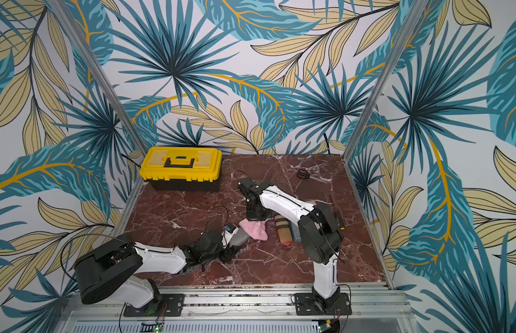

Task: Wipe the eyeglass case
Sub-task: Wipe the dirt from the eyeglass case.

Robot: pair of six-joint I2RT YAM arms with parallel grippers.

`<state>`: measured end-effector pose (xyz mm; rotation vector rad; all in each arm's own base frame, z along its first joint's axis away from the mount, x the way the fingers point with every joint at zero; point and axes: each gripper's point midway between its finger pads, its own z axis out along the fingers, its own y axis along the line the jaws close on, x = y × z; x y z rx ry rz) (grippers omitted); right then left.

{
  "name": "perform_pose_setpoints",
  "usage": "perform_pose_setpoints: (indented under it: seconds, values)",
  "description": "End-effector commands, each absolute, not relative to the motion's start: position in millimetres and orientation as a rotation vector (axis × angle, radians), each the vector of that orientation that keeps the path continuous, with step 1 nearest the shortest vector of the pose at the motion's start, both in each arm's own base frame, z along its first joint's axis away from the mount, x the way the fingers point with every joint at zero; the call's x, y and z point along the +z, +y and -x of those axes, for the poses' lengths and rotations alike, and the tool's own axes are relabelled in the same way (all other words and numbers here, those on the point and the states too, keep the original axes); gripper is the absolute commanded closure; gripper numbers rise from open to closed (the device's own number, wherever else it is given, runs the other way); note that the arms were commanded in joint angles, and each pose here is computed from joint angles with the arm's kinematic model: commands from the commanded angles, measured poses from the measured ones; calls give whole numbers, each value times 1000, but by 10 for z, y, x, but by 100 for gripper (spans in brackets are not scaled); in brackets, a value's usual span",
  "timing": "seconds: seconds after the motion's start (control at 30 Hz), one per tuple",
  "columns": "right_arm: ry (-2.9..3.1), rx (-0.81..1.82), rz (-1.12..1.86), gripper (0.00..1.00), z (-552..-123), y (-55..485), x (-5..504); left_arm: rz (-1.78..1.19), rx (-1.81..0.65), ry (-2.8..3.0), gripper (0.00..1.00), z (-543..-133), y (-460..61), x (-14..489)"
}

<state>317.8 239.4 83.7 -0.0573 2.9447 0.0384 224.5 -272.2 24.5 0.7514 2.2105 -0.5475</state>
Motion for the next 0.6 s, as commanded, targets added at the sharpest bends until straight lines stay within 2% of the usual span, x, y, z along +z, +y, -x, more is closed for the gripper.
perform_pose_setpoints:
  seconds: [0.0, 0.17, 0.23, 0.3, 0.43, 0.57]
  values:
    - [3007, 144, 50, 100, -2901, 2659, 778, -746, -512, 2260, 29, -2166, -2594, 141]
    - [2965, 125, 64, 100, -3059, 2612, 827, -744, -490, 2294, 7, -2160, -2563, 204]
    - [2966, 125, 78, 100, -3123, 2613, 856, -760, -478, 2299, 4, -2163, -2565, 206]
    - [2971, 127, 84, 100, -3155, 2628, 853, -775, -465, 2297, 5, -2186, -2571, 194]
    - [2997, 172, 59, 100, -3108, 2695, 815, -806, -477, 2315, 16, -2185, -2622, 128]
    - [3021, 167, 33, 100, -2972, 2712, 742, -785, -507, 2279, 23, -2187, -2634, 180]
